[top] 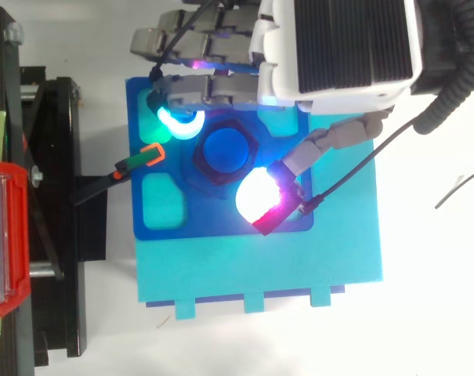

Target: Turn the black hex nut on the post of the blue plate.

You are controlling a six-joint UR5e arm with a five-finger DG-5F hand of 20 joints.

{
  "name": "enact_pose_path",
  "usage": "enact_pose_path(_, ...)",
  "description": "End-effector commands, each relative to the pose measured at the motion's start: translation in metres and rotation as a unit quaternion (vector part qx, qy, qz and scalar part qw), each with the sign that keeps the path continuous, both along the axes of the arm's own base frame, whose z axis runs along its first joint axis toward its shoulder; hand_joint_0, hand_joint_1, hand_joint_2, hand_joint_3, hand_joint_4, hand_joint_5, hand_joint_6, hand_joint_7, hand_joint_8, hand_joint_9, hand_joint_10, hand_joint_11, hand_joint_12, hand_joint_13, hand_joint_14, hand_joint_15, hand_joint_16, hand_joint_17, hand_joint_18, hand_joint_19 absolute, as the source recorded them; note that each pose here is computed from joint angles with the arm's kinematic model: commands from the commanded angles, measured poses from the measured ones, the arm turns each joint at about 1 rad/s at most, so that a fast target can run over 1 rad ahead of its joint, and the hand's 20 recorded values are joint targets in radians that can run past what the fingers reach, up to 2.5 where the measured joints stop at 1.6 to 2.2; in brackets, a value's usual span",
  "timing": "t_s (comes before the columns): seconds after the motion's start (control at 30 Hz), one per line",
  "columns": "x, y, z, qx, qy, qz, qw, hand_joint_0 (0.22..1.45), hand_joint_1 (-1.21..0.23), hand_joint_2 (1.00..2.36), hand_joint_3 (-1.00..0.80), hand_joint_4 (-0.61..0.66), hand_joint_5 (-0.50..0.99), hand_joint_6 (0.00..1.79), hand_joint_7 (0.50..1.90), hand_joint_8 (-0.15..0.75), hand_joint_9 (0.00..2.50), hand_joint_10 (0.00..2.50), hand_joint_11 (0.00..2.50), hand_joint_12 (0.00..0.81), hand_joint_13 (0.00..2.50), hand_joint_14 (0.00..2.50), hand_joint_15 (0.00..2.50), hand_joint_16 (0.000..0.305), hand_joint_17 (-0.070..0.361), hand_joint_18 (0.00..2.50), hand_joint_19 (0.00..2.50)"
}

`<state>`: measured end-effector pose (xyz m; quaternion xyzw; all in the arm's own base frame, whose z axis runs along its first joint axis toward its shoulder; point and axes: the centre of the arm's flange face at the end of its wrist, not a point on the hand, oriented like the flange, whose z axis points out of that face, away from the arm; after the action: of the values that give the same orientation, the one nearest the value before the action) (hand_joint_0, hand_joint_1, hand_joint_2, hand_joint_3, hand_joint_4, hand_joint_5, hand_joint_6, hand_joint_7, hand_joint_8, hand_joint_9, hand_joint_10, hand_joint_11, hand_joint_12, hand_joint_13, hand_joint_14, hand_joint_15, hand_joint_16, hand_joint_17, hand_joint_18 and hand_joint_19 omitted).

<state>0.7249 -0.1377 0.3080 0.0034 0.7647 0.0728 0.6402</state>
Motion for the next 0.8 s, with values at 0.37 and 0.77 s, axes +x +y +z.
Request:
enact_pose_path(0.37, 0.006, 0.013, 0.002, 0.001, -0.014, 0.008, 0.9999, 0.36, -0.32, 1.0, -0.5, 0.19, -0.24, 0.5, 0.91, 0.265, 0.17, 0.0, 0.0, 0.42, 0.25, 0.0, 0.07, 0.072, 0.161, 0.08, 0.17)
enact_pose_path(0.77, 0.008, 0.023, 0.002, -0.001, -0.014, 0.004, 0.9999, 0.32, -0.62, 1.0, -0.5, 0.13, -0.27, 0.5, 0.81, 0.244, 0.1, 0.0, 0.0, 0.417, 0.21, 0.0, 0.07, 0.073, 0.164, 0.04, 0.16)
